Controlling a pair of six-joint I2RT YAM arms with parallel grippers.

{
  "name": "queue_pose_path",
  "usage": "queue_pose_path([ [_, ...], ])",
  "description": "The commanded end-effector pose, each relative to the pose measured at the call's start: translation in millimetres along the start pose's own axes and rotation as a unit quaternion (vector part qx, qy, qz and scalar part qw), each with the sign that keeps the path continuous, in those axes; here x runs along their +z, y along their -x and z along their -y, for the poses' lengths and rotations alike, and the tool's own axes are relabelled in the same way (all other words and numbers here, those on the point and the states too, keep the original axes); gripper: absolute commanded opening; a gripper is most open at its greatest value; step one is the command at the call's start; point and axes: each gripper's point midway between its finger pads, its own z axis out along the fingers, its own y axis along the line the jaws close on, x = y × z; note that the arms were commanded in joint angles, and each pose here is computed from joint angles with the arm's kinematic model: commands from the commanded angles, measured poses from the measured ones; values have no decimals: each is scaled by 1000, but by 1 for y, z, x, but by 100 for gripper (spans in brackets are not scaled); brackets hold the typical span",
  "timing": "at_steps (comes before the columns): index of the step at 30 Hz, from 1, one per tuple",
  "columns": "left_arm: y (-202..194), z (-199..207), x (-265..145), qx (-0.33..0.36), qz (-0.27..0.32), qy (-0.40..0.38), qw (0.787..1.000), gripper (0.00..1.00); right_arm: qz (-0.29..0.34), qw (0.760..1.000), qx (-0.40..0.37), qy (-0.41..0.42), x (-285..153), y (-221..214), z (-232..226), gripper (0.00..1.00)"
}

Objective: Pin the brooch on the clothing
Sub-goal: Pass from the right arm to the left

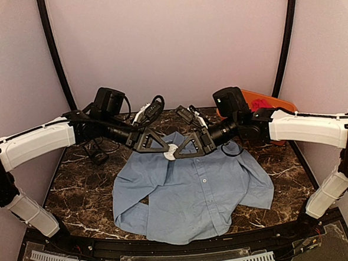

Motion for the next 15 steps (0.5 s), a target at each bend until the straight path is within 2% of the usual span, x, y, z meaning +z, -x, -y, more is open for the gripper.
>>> queue_pose_path([
  [1, 1, 5, 2, 12, -6, -8, 1000, 20, -2, 1000, -8, 9, 0, 6, -2, 0],
  [11, 1, 2, 6, 11, -8, -6, 1000, 14, -11, 1000, -3, 11, 2, 3, 1, 0],
  [15, 0, 0, 7, 9, -9, -6, 1000, 5, -11, 1000, -3, 11, 2, 3, 0, 0],
])
